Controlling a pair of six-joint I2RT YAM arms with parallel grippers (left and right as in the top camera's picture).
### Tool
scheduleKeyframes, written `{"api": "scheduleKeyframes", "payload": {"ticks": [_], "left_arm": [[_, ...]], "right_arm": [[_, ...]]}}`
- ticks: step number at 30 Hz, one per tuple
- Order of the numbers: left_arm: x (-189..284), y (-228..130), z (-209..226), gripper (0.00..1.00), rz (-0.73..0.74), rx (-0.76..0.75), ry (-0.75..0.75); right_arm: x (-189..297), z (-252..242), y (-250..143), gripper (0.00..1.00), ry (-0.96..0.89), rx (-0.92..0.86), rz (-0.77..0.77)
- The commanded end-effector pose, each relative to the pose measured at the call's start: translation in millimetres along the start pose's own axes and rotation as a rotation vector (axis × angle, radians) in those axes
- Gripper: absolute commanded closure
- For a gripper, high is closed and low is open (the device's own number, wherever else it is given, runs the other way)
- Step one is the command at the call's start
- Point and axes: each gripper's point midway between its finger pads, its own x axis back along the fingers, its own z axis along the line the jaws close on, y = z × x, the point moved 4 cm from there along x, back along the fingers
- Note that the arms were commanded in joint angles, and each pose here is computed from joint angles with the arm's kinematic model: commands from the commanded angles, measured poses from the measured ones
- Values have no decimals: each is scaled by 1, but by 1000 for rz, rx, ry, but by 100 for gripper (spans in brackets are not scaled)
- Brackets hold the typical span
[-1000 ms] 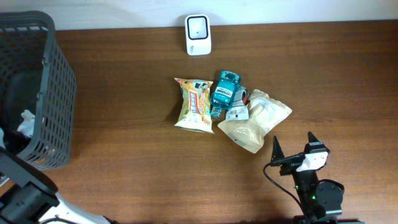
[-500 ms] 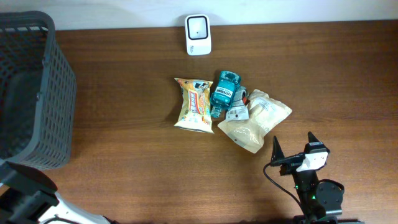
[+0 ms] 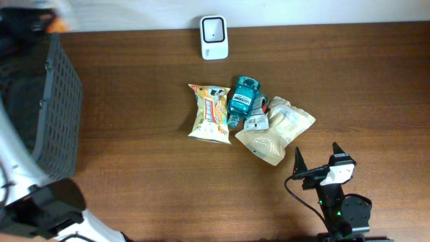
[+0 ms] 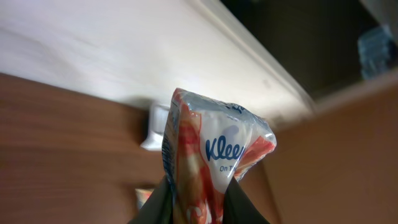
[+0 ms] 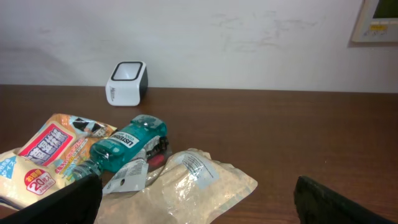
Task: Scan the item barcode
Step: 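Carry the Kleenex pack to the table beside the mouthwash bottle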
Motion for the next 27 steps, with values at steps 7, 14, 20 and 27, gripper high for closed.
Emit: {"api": "scheduleKeyframes", "payload": {"ticks": [7, 14, 20, 27], "left_arm": [[-127, -152, -37, 100, 417, -100, 529], [-209, -284, -58, 100, 667, -287, 473], [-264, -352, -43, 96, 662, -435, 483], [-287, -368, -16, 26, 631, -502, 584]], "right_arm": [[0, -3, -3, 2, -17, -4, 2], [0, -3, -3, 2, -17, -4, 2], [0, -3, -3, 2, -17, -4, 2], [0, -3, -3, 2, -16, -4, 2]]}}
